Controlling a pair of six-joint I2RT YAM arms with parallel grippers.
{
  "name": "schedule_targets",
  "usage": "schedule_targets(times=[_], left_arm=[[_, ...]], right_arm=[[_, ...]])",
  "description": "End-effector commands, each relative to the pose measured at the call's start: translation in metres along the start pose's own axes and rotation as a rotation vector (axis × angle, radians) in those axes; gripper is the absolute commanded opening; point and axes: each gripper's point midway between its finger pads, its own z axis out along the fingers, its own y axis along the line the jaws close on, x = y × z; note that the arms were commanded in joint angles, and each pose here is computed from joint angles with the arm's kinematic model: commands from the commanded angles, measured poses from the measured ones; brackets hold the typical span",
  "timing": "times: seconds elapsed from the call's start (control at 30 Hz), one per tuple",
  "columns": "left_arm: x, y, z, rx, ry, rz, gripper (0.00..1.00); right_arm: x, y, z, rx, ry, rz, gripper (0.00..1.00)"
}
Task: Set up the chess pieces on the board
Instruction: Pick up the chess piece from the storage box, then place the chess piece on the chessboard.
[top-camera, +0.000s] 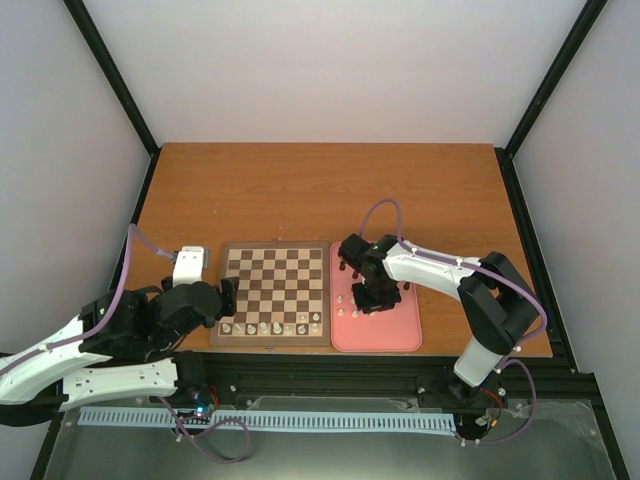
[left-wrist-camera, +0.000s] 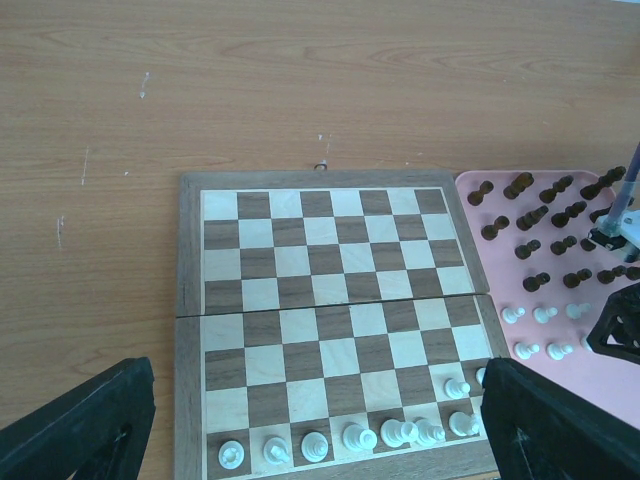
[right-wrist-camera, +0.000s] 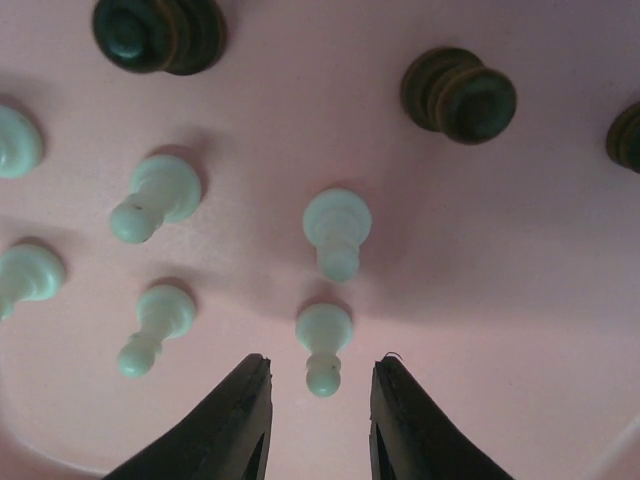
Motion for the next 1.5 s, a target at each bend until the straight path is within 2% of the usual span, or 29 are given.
schedule_targets(times=[0.0, 0.2, 0.47, 0.6, 0.73, 0.87, 1.0, 1.13, 1.33, 1.47], left_arm=[[-0.004, 0.000, -0.001, -0.004, -0.010, -0.013, 1.00], [-0.004, -0.002, 0.000, -0.006, -0.008, -0.006, 1.00], [-0.003, -0.001, 0.000, -0.005, -0.006, -0.001, 1.00], [-0.003, -0.001, 0.000, -0.005, -0.007, 0.001, 1.00], [-0.003, -0.001, -0.001, 0.000, -0.003, 0.004, 1.00], [-0.001, 0.000, -0.001, -0.001, 0.000, 0.007, 1.00], [-0.001, 0.002, -0.002, 0.003, -0.004, -0.002, 1.00], [-0.002, 0.002, -0.002, 0.007, -0.008, -0.003, 1.00], [-0.008, 0.006, -0.008, 0.010, -0.022, -0.015, 1.00], [-0.011, 0.013, -0.012, 0.011, -0.041, -0.041, 1.00]], right_arm=[[-0.002, -0.004, 0.007, 0.006, 0.008, -0.005, 0.27], [-0.001, -0.002, 0.009, -0.002, 0.013, -0.011, 0.23], [-0.002, -0.003, 0.013, 0.004, 0.022, -0.015, 0.05], [-0.003, -0.004, 0.006, 0.010, 0.008, -0.011, 0.03], [-0.005, -0.003, -0.019, 0.007, -0.023, -0.004, 0.03], [-0.009, 0.012, -0.067, -0.032, -0.074, -0.010, 0.03], [-0.010, 0.041, -0.098, -0.068, -0.097, -0.057, 0.03], [-0.018, 0.090, -0.109, -0.119, -0.107, -0.137, 0.03], [-0.029, 0.174, -0.089, -0.185, -0.082, -0.267, 0.03], [-0.027, 0.205, -0.071, -0.193, -0.051, -0.321, 0.03]])
